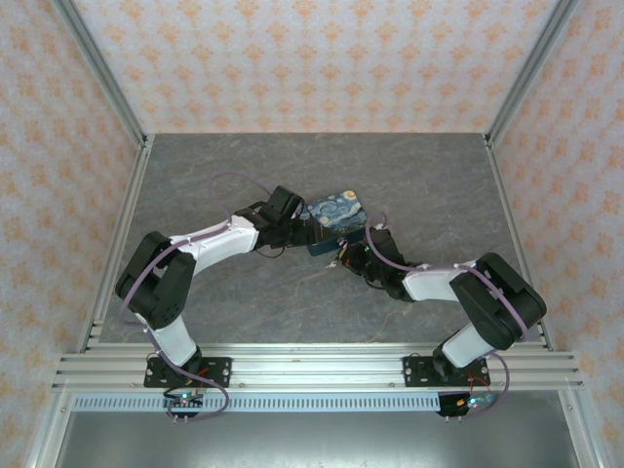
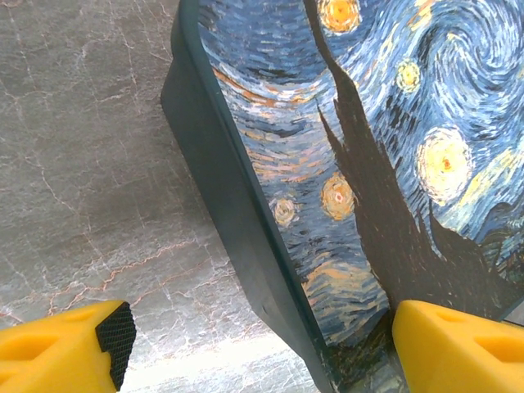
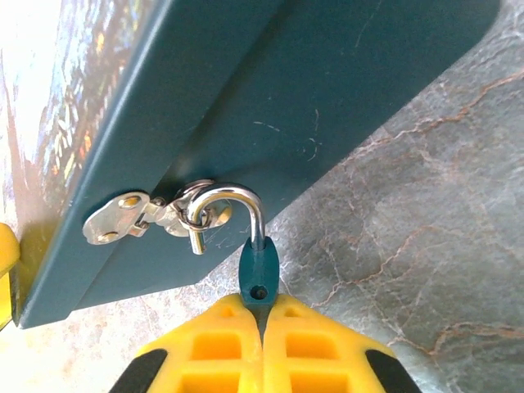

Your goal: Unlock the padlock with the key

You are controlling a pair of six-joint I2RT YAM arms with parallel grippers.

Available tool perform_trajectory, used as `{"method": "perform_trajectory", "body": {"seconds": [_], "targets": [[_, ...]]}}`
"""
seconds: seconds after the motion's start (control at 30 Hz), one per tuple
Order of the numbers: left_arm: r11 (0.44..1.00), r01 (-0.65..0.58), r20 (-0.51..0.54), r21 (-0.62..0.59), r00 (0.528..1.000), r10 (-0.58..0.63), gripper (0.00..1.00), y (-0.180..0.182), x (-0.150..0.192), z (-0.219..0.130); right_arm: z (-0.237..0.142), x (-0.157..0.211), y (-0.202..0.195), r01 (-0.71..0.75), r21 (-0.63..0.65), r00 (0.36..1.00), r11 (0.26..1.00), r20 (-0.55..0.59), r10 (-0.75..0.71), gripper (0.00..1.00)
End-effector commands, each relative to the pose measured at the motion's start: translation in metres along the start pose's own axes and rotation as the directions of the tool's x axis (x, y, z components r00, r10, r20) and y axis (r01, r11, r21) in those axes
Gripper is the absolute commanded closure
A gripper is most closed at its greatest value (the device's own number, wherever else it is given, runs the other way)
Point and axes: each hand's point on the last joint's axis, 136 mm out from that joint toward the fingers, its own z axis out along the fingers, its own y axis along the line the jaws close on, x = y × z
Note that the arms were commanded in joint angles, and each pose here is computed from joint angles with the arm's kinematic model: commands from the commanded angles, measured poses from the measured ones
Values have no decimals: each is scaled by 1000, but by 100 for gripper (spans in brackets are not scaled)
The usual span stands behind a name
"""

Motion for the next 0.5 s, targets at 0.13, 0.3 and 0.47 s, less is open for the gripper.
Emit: {"method": "perform_trajectory", "body": {"seconds": [0.13,0.3,0.47], "targets": [[979,-17,-173,-204,985,-19,17,56,56,21,-2,-44,11,-54,-41,992,998,113,58,100],[978,-17,-175,-207,984,-20,18,56,56,22,-5,-61,13,-106,-90,985,990,124,117,100],[978,-16,-168,-206,986,-20,17,55,53,19,-11,-58,9,-107,-80,987,991,110,116,100]]}}
